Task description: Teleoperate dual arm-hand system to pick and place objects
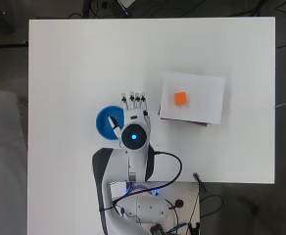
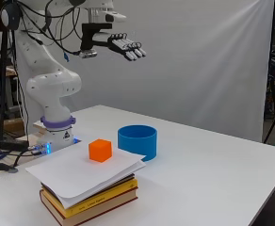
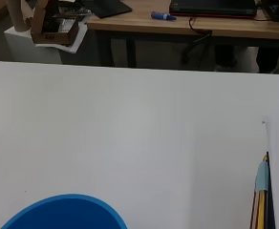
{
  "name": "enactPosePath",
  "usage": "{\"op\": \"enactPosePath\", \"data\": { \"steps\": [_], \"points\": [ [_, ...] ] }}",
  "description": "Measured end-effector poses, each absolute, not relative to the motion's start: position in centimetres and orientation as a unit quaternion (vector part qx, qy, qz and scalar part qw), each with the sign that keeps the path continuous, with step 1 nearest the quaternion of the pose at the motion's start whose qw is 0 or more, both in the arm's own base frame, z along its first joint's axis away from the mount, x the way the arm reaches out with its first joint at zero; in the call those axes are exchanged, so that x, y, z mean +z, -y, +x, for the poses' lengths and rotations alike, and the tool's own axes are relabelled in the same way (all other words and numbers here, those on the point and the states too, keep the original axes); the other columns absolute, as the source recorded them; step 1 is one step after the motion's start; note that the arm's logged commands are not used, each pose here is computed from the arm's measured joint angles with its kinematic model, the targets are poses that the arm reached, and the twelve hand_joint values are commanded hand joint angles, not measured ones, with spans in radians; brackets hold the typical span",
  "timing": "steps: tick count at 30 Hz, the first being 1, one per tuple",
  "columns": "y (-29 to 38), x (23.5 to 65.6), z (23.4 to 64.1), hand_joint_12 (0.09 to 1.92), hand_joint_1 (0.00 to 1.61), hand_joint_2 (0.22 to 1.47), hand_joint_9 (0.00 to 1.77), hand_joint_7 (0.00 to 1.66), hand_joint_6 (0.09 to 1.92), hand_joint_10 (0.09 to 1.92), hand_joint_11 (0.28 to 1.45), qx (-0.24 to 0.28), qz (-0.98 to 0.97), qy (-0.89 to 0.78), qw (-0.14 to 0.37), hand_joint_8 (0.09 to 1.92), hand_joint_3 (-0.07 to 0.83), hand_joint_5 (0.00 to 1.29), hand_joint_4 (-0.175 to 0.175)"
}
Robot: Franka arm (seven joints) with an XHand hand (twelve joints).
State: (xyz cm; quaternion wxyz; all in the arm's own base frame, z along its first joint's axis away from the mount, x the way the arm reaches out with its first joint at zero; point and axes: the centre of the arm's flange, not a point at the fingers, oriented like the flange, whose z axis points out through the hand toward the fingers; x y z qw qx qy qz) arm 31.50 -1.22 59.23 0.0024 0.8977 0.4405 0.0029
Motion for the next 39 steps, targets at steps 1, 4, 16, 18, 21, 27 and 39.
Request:
{"op": "enactPosePath", "data": {
  "steps": [1, 4, 16, 18, 21, 27, 39],
  "points": [
    [2.1, 59.2, 32.0, 0.09, 0.03, 1.10, 0.45, 0.33, 0.09, 0.09, 0.45, 0.003, 0.897, -0.443, -0.001, 0.09, -0.010, 0.31, 0.077],
    [5.2, 58.6, 33.7, 0.09, 0.02, 1.10, 0.46, 0.33, 0.09, 0.09, 0.46, -0.001, 0.897, -0.442, -0.015, 0.09, -0.010, 0.31, 0.080],
    [10.2, 56.2, 37.8, 0.09, 0.15, 1.10, 0.49, 0.35, 0.09, 0.09, 0.47, 0.009, 0.910, -0.407, -0.082, 0.09, 0.000, 0.28, 0.042],
    [11.4, 55.1, 38.6, 0.09, 0.16, 1.10, 0.50, 0.36, 0.09, 0.09, 0.47, 0.010, 0.914, -0.395, -0.096, 0.09, -0.001, 0.28, 0.041],
    [12.7, 54.5, 39.1, 0.09, 0.18, 1.10, 0.49, 0.35, 0.09, 0.09, 0.46, 0.019, 0.918, -0.383, -0.100, 0.09, -0.002, 0.28, 0.043],
    [14.6, 51.3, 39.8, 0.09, 0.17, 1.09, 0.45, 0.33, 0.09, 0.09, 0.45, 0.035, 0.928, -0.360, -0.084, 0.09, -0.003, 0.29, 0.064],
    [18.1, 46.7, 40.5, 0.09, 0.11, 1.08, 0.49, 0.39, 0.09, 0.09, 0.46, 0.047, 0.934, -0.347, -0.067, 0.09, -0.003, 0.33, 0.087]
  ]
}}
